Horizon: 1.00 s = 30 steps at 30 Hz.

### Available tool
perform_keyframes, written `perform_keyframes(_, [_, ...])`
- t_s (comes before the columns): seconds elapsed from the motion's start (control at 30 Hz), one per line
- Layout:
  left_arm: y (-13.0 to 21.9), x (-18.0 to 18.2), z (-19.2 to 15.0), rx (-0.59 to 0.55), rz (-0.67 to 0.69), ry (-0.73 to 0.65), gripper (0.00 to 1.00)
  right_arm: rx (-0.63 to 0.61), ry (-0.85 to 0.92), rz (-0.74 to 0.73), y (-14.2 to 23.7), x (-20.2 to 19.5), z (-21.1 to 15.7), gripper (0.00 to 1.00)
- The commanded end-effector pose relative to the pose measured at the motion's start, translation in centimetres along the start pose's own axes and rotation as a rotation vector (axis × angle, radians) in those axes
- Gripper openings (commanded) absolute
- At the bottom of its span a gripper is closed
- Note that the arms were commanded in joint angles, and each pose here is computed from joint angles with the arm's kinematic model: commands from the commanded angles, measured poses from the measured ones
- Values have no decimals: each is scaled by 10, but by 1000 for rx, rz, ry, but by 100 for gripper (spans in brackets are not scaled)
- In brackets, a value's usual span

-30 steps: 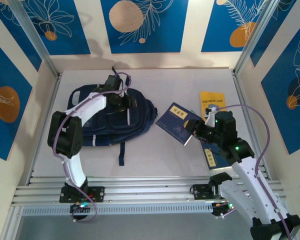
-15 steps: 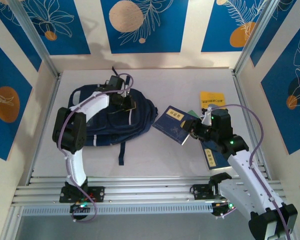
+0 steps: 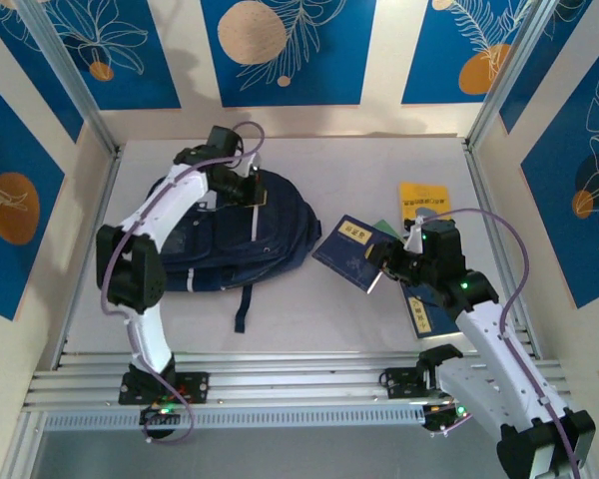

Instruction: Pack books, pencil case, and school supplies into a backpack

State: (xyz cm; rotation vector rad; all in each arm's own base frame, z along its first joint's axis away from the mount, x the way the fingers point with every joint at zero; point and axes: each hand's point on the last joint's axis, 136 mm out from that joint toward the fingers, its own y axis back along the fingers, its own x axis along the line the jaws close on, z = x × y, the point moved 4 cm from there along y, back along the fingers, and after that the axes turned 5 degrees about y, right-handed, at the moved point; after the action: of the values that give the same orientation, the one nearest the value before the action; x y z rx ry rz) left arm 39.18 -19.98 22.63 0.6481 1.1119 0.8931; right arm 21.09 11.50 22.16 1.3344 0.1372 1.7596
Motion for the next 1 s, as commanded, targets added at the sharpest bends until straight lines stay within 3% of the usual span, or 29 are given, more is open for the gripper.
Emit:
perform_keyframes(0.0, [83,-48,-11,-83,-118,-155,0,-39,73,15,9,15,12,0])
perform_keyframes(0.2, [130,-64,-32,-144,-181,-244,0,58,128,240,3,57,13,0])
perform_keyframes(0.43, [155,-74,-40,-196,-299,-274,0,268,54,350,-32,80,2,0])
perform_keyframes(0.67, [163,-80,-40,-201,-398,-262,0,312,26,319,-74,94,-6,0])
perform_keyframes(0.97, [165,-81,-39,-209,-422,-253,0,378,4,253,-177,115,-13,0])
